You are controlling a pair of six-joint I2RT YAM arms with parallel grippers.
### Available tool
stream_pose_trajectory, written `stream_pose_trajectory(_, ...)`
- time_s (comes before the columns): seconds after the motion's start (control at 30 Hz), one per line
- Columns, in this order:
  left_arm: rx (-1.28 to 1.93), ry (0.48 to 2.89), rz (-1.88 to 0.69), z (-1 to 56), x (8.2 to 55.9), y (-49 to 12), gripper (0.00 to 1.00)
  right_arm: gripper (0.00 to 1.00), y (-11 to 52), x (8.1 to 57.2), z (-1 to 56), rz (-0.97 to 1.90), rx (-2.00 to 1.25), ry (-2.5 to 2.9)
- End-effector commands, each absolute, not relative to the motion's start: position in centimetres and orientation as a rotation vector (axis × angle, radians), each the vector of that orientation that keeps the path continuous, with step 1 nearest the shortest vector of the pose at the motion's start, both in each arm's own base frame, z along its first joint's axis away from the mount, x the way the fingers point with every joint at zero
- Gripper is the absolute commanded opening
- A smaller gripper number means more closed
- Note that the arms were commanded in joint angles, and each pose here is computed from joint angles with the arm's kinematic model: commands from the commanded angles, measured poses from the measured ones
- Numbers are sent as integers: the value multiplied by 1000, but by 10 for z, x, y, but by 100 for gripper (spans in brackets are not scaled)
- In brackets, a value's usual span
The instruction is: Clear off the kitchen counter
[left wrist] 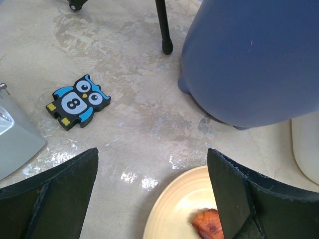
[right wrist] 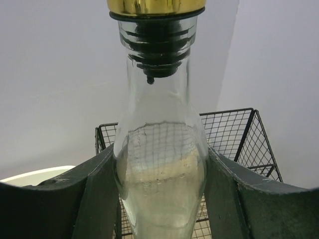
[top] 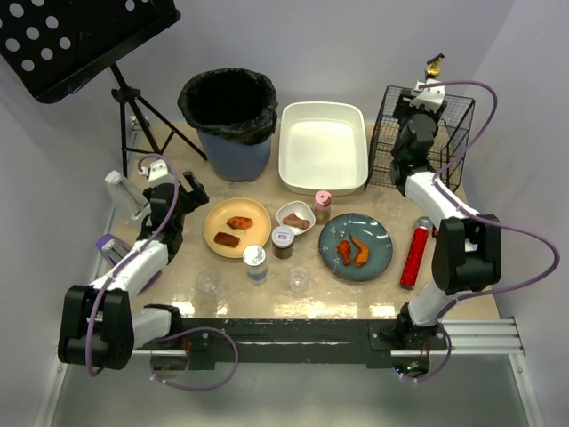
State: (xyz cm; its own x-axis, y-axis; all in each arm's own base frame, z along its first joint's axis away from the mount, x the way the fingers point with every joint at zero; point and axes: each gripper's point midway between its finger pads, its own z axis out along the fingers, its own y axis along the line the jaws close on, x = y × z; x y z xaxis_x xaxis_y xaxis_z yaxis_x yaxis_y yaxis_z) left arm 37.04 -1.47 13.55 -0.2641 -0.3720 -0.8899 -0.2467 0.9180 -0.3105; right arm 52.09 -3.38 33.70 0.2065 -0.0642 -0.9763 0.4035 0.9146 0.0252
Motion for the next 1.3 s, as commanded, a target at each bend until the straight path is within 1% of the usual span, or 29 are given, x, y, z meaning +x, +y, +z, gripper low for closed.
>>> stream_pose_trajectory(0.0,-429,1800,-142,155,381,-17,94,0,-36,513,407,-286,312,1126)
stream_pose_trajectory(0.3,-428,1804,-140,154,381,-17,94,0,-33,515,414,-260,307,1087)
stream_pose_trajectory(0.47,-426,1805,-136,153,381,-17,94,0,-32,520,405,-260,291,1091)
stream_pose_trajectory(1.27,-427,1816,-138,149,380,-17,94,0,-44,547,315,-291,341,1289)
